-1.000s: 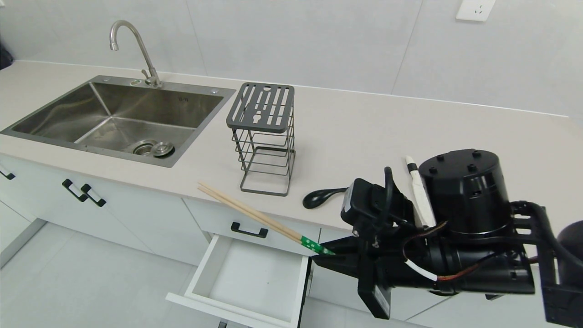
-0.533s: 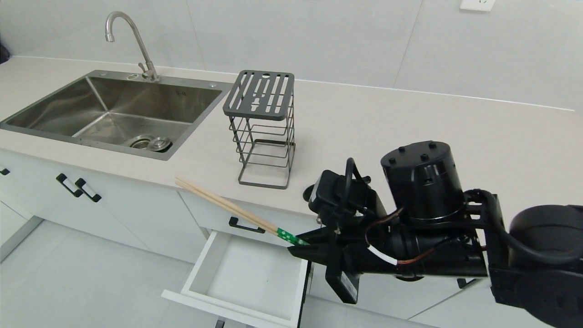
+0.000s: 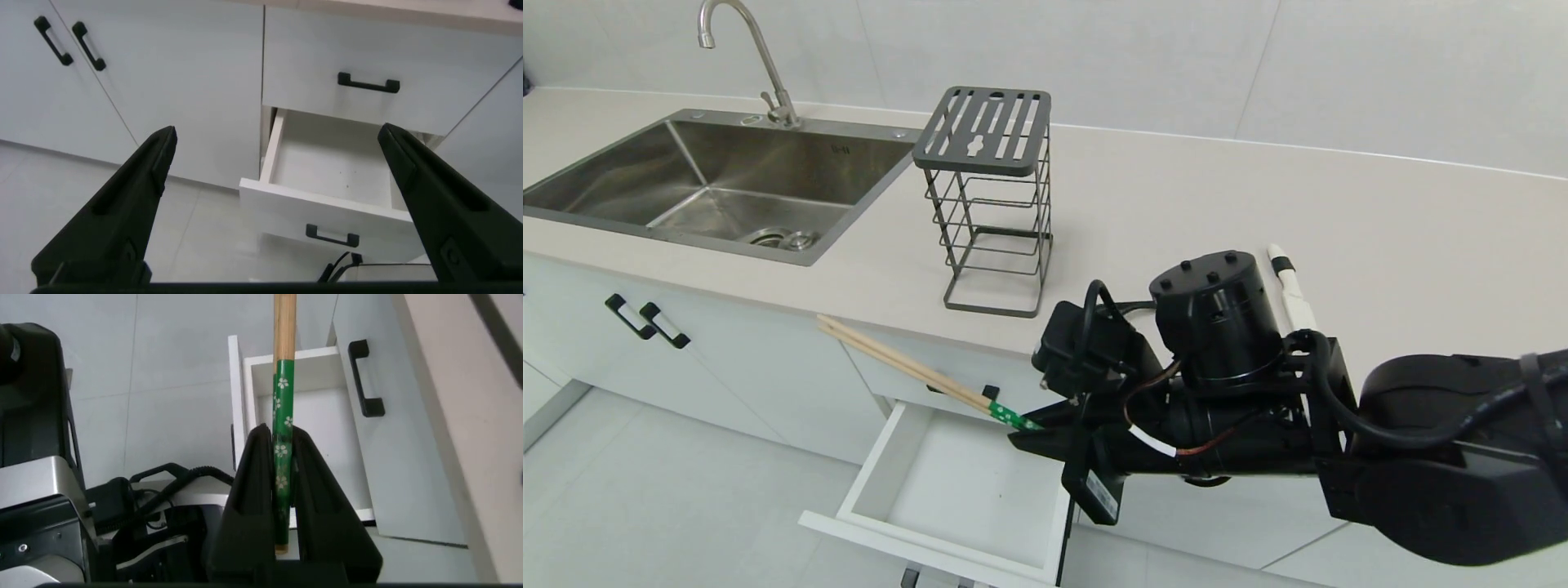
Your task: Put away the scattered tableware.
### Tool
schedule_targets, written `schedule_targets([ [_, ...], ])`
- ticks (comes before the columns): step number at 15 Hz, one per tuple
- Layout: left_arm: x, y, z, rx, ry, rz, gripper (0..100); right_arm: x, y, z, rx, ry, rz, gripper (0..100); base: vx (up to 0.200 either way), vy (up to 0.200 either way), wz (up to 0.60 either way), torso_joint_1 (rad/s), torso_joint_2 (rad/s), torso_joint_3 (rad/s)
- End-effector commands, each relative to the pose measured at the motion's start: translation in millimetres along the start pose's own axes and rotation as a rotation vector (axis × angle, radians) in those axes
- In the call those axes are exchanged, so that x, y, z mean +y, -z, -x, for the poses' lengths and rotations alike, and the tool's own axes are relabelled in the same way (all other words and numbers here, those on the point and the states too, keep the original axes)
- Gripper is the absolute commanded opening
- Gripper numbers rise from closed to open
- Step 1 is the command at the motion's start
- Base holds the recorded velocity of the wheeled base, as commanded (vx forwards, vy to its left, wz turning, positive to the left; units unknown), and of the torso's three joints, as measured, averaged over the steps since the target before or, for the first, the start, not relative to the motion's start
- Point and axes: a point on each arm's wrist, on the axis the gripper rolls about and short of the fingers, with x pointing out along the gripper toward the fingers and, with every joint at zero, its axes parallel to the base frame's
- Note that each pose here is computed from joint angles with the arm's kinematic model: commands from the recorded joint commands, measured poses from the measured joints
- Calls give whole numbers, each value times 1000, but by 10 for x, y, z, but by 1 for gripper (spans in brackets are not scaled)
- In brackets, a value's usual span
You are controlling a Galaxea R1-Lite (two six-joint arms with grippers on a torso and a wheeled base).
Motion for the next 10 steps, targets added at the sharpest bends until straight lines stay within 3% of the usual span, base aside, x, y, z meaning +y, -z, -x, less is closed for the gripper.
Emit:
schedule_targets([
  [1,0,-1,-1,1,0,0,100,-19,15,-86,10,-4,-1,0,0,0,0,-198,373,193],
  [10,0,-1,-1,1,0,0,100,-58,-22,-181,19,-6,-1,0,0,0,0,-253,489,233],
])
